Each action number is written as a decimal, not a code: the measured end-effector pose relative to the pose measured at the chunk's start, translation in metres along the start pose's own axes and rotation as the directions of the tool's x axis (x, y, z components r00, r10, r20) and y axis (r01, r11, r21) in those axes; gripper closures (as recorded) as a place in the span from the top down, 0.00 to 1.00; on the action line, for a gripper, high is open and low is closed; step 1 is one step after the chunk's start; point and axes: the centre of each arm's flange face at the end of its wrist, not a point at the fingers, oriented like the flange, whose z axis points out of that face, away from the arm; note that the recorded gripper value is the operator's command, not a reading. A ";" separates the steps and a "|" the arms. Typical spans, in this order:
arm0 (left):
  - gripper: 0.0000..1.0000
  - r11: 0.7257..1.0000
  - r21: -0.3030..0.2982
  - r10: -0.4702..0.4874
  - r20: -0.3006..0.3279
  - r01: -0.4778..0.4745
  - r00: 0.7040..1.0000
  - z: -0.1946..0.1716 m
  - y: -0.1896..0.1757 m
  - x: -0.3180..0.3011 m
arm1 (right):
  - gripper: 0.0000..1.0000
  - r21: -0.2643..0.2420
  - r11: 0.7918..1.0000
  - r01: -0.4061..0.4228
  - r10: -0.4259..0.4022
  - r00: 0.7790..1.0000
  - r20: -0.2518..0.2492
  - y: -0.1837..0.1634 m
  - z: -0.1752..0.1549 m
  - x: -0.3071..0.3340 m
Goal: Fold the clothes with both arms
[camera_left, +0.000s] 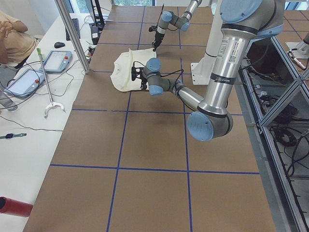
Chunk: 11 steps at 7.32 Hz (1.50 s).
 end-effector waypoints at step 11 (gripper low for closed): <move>0.83 0.951 -0.175 -0.273 -0.084 0.255 0.958 0.015 0.092 0.100 | 1.00 -0.260 0.960 0.106 -0.110 0.994 -0.001 0.094 -0.103 0.076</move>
